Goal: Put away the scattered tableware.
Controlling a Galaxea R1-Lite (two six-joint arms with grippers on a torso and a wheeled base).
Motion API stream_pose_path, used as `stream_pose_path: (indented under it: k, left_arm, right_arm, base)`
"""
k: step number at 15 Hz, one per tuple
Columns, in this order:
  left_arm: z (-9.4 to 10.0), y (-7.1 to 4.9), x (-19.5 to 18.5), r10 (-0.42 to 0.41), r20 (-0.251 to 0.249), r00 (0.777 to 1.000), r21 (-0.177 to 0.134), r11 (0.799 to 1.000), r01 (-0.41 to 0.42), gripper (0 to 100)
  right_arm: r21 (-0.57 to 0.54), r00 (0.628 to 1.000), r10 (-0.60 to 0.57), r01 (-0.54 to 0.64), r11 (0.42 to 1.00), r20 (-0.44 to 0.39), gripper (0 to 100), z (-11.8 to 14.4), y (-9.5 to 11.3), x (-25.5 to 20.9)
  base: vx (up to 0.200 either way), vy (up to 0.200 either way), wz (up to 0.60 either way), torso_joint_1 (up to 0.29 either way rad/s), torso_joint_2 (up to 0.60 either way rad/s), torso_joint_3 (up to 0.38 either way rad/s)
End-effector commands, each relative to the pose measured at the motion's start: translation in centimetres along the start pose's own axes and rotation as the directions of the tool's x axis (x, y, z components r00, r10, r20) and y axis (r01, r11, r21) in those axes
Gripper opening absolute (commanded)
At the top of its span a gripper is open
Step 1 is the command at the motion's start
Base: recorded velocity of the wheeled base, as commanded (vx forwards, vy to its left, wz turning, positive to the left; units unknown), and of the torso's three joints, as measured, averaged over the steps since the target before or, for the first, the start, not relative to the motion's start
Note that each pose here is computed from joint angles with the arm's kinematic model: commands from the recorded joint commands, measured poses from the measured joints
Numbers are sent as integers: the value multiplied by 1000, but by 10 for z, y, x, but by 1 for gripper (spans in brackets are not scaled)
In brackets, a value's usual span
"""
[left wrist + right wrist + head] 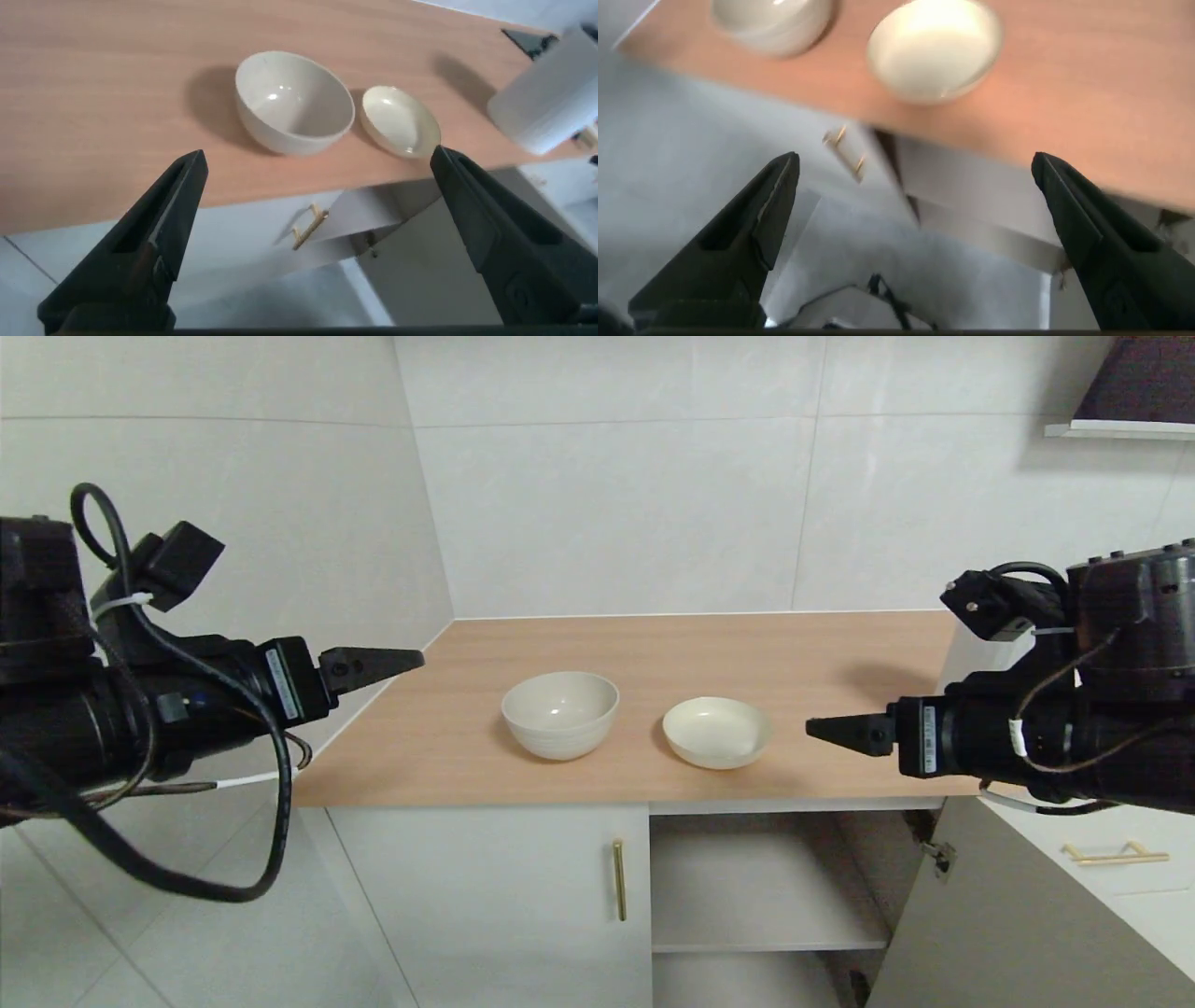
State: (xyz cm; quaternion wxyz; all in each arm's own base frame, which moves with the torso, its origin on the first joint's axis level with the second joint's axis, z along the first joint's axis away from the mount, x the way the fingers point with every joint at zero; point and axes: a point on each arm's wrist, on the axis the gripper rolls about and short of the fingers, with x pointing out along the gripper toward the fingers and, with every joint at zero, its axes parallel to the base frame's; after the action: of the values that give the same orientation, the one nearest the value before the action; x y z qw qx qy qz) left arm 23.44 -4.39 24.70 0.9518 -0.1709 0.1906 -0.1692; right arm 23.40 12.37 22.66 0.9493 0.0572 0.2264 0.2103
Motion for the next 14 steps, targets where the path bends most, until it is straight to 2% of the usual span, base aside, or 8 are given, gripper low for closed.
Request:
stream_pose_path:
  k: [1,3,4,5,6,9,11,14]
  left_arm:
    - [23,-3,18,45,-111,993,-48,998,-51,100]
    - [32,-10,22,69,-236,969,-71,994,-88,100]
    - [29,-17,32,65,-302,951,-117,988,-104,100]
    - [23,-23,52,93,-321,943,-175,972,-155,100]
    - [18,-23,67,149,-317,937,-186,959,-215,100]
    - [-3,-16,115,289,-268,919,-155,929,-337,100]
    - [-14,-9,135,301,-284,910,-180,916,-359,100]
    - [-35,4,167,350,-302,887,-161,898,-409,100]
  right_arm:
    - [42,997,-68,70,997,-47,100,6,-4,38]
    - [161,989,-144,147,976,-28,100,10,-3,53]
    - [165,983,-183,185,969,-26,100,10,-4,58]
    - [164,979,-203,204,965,-26,100,9,-5,60]
    - [167,979,-204,204,964,-18,100,10,-5,60]
    - [175,972,-236,230,957,17,100,10,-6,64]
    - [177,966,-258,250,952,27,100,9,-6,66]
    - [177,966,-259,250,952,26,100,7,-6,68]
  base:
    - [0,0,0,0,0,0]
    - [0,0,0,0,0,0]
    - [0,0,0,0,0,0]
    - [0,0,0,0,0,0]
    - [0,0,0,0,0,0]
    - [0,0,0,0,0,0]
    - [0,0,0,0,0,0]
    - [0,0,0,0,0,0]
